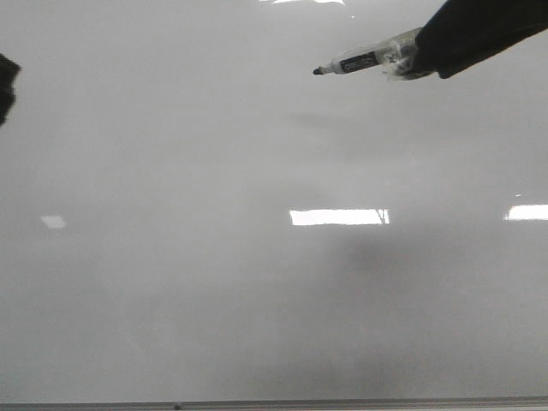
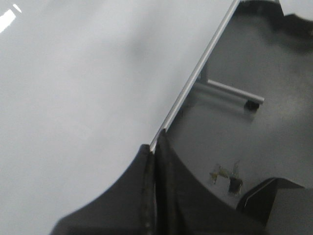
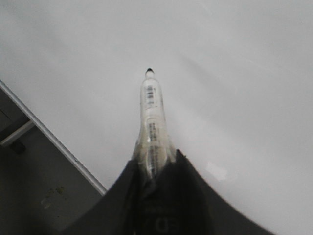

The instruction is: Write number 5 on whiteboard

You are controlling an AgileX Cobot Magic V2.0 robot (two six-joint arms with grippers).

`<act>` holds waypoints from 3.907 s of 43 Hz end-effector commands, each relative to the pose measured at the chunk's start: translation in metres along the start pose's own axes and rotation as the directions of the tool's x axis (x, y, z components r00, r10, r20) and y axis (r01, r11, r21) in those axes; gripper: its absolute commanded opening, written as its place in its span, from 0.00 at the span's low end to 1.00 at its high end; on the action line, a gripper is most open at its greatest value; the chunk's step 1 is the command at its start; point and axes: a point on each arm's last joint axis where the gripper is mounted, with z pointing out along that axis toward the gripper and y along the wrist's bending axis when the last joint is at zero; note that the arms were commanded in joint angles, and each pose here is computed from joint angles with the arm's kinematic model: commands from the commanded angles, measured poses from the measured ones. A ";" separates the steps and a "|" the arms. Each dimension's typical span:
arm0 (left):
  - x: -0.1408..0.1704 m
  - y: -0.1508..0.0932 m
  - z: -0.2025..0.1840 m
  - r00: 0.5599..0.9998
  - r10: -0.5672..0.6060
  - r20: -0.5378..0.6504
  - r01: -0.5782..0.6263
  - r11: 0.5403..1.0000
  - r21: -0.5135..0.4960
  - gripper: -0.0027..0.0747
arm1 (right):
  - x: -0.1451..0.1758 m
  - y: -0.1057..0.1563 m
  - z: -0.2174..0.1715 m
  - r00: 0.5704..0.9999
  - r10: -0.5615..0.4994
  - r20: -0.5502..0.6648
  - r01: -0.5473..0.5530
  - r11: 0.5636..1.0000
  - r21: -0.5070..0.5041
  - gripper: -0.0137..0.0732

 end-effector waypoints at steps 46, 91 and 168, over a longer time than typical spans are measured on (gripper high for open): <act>-0.001 -0.004 -0.032 0.976 -0.031 0.216 0.042 0.998 -0.051 0.01 | -0.026 -0.014 0.097 0.996 0.077 -0.055 -0.078 0.997 -0.014 0.09; -0.001 -0.004 -0.032 0.976 -0.031 0.216 0.042 0.998 -0.051 0.01 | 0.013 0.015 0.124 0.985 0.100 -0.143 -0.106 0.994 -0.033 0.09; -0.015 -0.001 -0.039 0.992 0.045 0.122 -0.040 0.998 -0.042 0.03 | -0.025 0.012 -0.003 0.958 -0.283 -0.053 0.281 0.958 -0.056 0.09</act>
